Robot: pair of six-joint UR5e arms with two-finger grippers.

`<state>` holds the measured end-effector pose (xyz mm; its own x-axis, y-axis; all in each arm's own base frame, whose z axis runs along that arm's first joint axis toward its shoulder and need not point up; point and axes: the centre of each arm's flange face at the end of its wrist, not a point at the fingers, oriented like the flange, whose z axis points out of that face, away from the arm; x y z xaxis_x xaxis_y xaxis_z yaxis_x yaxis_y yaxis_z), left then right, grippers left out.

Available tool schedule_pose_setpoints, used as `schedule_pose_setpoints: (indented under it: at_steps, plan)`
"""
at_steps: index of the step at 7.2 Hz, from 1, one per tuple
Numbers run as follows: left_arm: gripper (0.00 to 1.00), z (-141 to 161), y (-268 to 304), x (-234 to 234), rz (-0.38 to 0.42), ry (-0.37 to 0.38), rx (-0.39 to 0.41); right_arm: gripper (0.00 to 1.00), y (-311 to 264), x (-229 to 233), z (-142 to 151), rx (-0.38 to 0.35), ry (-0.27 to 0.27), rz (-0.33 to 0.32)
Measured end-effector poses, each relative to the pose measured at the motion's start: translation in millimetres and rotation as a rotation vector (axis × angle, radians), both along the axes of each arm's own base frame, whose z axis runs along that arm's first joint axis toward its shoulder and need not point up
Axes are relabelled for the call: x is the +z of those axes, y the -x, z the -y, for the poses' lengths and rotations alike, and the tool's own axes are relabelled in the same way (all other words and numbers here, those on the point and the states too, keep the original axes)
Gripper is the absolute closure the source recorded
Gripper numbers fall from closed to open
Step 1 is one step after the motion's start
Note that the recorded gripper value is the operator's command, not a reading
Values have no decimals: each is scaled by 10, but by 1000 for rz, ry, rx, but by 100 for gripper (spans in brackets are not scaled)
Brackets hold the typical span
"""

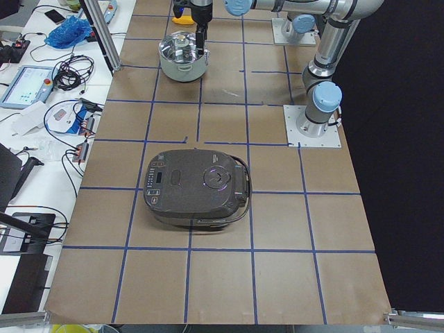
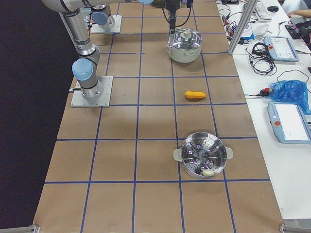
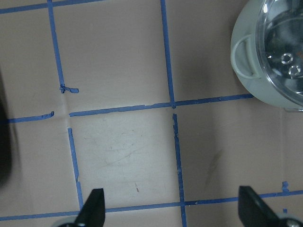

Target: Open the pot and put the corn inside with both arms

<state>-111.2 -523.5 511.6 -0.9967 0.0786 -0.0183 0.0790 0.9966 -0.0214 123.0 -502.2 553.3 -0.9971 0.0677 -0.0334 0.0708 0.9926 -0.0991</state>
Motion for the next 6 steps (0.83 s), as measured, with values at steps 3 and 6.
schedule_pose_setpoints:
  at_steps: [3, 6]
  plan:
    - [0, 490, 760, -222, -34, 60, 41, 0, -26, -36, -16, 2, -14, 1]
    - [0, 962, 1890, -659, -54, 71, 103, 0, -15, -17, -7, 0, -10, 7]
